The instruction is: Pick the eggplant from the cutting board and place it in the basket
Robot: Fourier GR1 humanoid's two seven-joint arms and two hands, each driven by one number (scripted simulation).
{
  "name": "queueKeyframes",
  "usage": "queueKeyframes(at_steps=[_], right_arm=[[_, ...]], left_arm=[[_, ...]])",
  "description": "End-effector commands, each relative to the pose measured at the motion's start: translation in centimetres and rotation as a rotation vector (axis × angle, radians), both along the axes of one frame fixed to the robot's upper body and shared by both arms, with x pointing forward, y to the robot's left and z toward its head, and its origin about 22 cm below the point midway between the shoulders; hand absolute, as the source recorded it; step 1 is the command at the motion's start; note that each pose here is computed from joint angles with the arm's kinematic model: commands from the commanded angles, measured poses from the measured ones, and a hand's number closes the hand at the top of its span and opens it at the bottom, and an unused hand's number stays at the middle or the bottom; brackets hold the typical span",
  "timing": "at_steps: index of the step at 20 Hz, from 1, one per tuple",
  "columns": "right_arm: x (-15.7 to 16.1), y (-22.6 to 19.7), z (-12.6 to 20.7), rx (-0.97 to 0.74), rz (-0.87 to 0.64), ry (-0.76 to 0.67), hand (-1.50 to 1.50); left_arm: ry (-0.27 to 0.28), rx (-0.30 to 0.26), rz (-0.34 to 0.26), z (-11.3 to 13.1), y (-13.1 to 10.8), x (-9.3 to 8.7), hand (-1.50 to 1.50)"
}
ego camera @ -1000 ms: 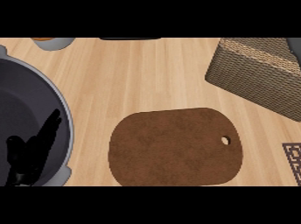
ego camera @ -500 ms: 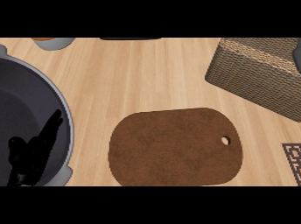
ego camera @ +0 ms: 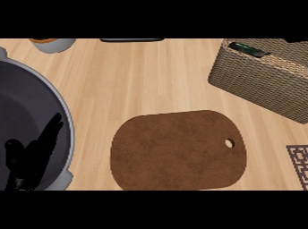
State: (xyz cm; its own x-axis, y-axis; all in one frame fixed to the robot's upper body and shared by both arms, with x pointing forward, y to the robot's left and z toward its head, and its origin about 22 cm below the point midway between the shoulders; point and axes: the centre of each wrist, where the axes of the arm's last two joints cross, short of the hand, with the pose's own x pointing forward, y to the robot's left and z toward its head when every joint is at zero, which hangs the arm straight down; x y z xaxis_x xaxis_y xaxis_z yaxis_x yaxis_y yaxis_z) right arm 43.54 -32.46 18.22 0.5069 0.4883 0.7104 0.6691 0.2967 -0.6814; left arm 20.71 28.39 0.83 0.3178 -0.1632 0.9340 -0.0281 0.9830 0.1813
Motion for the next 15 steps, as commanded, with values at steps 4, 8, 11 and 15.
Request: queueKeyframes(at_steps=[4, 8, 11, 15], right_arm=[[-1.1, -1.6, 1.5, 0.027, -0.018, -0.129, -1.5], [-2.1, -3.5, 3.2, 0.073, -0.084, -0.204, -1.5], [-3.4, -5.1, 3.4, 0.085, -0.129, -0.209, -1.5], [-6.2, -7.9, 3.6, 0.085, -0.153, -0.206, -1.5]], left_arm=[[0.228, -0.046, 0.081, -5.5, 1.2, -3.3, 0.0], [0.239, -0.051, 0.081, -5.6, 1.1, -2.9, 0.0], [0.241, -0.045, 0.1, -5.4, 1.4, -4.1, 0.0], [0.228, -0.033, 0.132, -4.5, 2.6, -4.1, 0.0]])
